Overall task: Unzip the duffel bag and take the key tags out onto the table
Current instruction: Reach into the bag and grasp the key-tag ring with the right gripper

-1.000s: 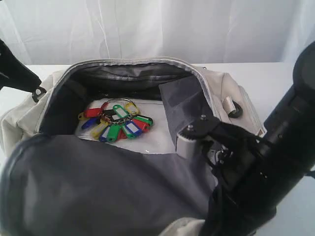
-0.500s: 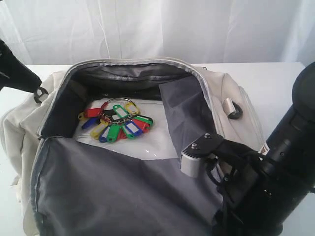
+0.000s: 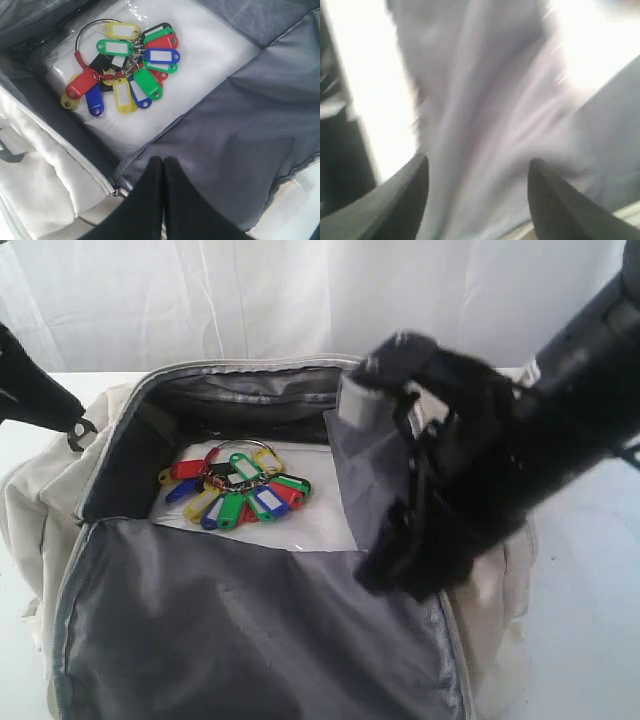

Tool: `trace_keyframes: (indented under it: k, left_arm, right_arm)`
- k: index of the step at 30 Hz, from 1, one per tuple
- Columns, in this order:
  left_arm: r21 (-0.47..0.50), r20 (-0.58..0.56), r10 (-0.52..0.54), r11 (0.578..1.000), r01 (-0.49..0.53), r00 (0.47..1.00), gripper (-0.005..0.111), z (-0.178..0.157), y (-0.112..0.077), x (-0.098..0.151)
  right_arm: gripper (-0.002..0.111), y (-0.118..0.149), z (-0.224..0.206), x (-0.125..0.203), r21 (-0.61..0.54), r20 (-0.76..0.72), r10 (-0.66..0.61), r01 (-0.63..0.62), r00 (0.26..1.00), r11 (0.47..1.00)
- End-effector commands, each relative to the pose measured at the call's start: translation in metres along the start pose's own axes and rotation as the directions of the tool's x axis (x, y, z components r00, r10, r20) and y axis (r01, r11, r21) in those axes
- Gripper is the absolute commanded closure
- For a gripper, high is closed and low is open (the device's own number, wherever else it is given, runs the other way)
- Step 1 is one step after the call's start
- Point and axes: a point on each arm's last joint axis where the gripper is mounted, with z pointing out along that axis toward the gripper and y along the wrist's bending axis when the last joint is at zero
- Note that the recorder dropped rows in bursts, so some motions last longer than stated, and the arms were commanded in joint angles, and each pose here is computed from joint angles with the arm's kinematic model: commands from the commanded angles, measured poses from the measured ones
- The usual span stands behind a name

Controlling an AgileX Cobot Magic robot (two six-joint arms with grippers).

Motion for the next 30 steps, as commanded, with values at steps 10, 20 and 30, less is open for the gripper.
trace_keyframes:
  k: [10,20,30]
  left_arm:
    - [-0.215,-0.164,-0.189,0.965,0.151,0.968,0.107,-0.010,0.012,0.021]
    - [-0.215,-0.172,-0.189,0.965,0.150,0.967,0.107,-0.011,0.011,0.022]
    - [-0.214,-0.165,-0.189,0.965,0.151,0.968,0.107,-0.011,0.011,0.021]
  right_arm:
    - [0.052,-0.062,0.042,-0.083,0.161,0.254,0.096,-0.140,0.962,0.977]
    - [0.037,-0.109,0.120,-0.118,0.148,0.207,0.145,-0.178,0.968,0.973]
    - [0.037,-0.130,0.170,-0.113,0.156,0.155,0.191,-0.215,0.969,0.964]
